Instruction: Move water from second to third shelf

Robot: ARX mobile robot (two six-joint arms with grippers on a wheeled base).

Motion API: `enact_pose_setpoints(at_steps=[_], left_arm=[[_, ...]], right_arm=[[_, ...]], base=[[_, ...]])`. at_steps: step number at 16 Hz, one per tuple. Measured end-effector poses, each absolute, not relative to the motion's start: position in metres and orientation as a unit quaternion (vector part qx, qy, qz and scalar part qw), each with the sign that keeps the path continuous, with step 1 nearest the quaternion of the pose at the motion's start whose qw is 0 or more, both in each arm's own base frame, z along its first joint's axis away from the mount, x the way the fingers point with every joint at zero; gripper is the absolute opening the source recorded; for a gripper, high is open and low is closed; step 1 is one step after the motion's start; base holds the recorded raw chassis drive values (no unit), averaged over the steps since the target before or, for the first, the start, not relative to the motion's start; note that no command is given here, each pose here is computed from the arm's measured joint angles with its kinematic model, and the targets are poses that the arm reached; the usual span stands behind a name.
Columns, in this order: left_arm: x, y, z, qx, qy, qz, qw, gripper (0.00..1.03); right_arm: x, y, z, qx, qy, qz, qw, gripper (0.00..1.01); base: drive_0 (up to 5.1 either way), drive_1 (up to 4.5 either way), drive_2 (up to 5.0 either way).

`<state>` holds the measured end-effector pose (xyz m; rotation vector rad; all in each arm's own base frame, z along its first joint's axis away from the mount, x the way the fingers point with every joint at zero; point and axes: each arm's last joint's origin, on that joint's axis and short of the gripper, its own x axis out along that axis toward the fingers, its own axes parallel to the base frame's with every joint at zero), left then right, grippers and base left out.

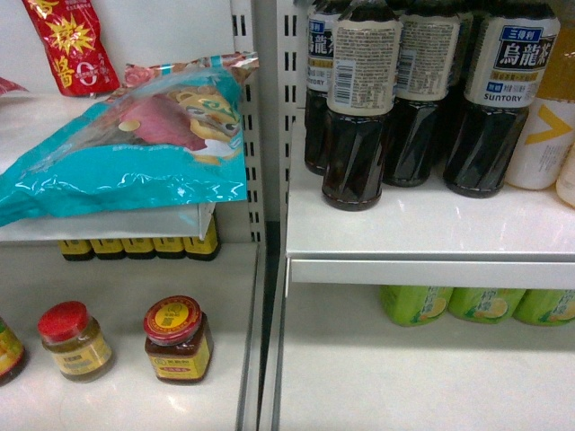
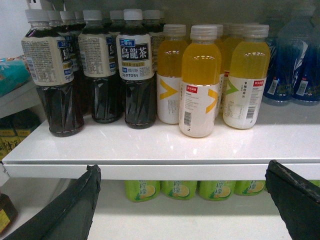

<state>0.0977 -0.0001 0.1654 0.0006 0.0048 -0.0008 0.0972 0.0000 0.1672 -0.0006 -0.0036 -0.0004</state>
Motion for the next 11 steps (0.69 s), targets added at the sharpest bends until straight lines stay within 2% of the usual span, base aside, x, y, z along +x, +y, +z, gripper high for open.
enact_pose_setpoints(at_steps=[11], left_arm=[[0.0977, -0.0001, 0.1654, 0.000, 0.003, 0.000, 1.000, 0.98]], right_arm=[[0.0972, 0.0000, 0.1672, 0.000, -0.002, 0.000, 1.000, 0.98]], base=[[0.0, 0.00, 0.0]])
